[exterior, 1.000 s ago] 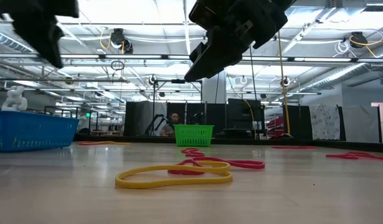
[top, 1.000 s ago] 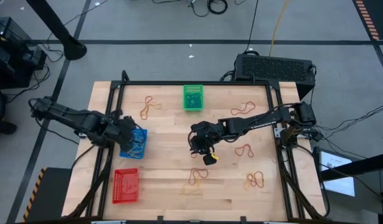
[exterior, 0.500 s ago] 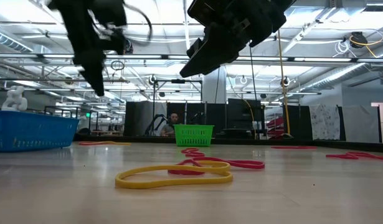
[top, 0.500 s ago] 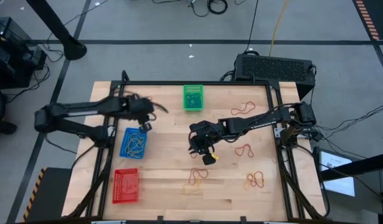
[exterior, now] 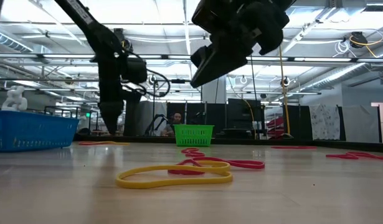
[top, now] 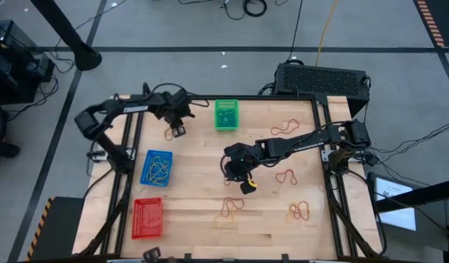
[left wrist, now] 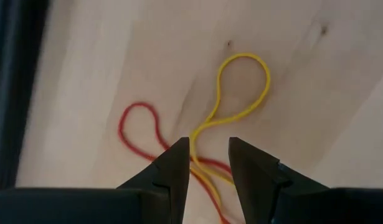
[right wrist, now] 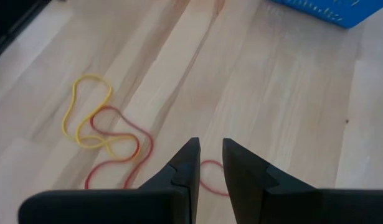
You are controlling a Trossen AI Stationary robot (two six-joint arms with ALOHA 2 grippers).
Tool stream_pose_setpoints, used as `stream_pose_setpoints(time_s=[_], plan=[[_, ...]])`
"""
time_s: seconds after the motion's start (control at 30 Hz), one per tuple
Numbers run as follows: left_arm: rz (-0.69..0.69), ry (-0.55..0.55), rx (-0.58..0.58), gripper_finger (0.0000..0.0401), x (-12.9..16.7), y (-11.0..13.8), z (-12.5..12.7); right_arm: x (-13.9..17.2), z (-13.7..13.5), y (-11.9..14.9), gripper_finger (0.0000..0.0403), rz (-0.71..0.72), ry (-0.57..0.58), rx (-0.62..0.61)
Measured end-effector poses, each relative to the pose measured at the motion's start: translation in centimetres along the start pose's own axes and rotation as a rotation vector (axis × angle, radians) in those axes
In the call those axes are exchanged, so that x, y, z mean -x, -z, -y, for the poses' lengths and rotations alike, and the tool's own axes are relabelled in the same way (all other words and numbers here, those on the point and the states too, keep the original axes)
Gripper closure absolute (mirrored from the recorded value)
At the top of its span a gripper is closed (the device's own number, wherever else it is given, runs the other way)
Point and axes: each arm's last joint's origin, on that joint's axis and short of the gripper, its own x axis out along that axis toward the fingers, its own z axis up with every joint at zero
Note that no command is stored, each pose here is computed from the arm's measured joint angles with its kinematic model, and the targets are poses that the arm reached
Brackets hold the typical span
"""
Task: Sort rubber bands into baskets
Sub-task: Put the yellow rubber band into the blue bin
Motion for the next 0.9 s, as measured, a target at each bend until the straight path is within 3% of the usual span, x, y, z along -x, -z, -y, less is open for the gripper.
stream_pose_setpoints(time_s=[0.33, 0.47, 0.7, 0.9], plan=[[-0.051, 0.031, -0.079, 0.028, -1.9, -0.6, -0.3, 0.0, -0.1, 0.2, 0.0342, -0.023, -0.006, 0.034], [0.006, 0.151, -0.103, 0.028, -1.9, -0.5, -0.6, 0.0, 0.0, 0.2, 0.0342, -0.022, -0.005, 0.033], [0.004, 0.156, -0.005, 0.028, -2.9, 0.3, -3.1, 0.0, 0.1, 0.2, 0.0342, -0.013, 0.0, 0.029], [-0.017, 0.211, 0.017, 0.028, -4.0, 0.5, -3.4, 0.0, 0.1, 0.2, 0.0342, -0.014, -0.001, 0.026]])
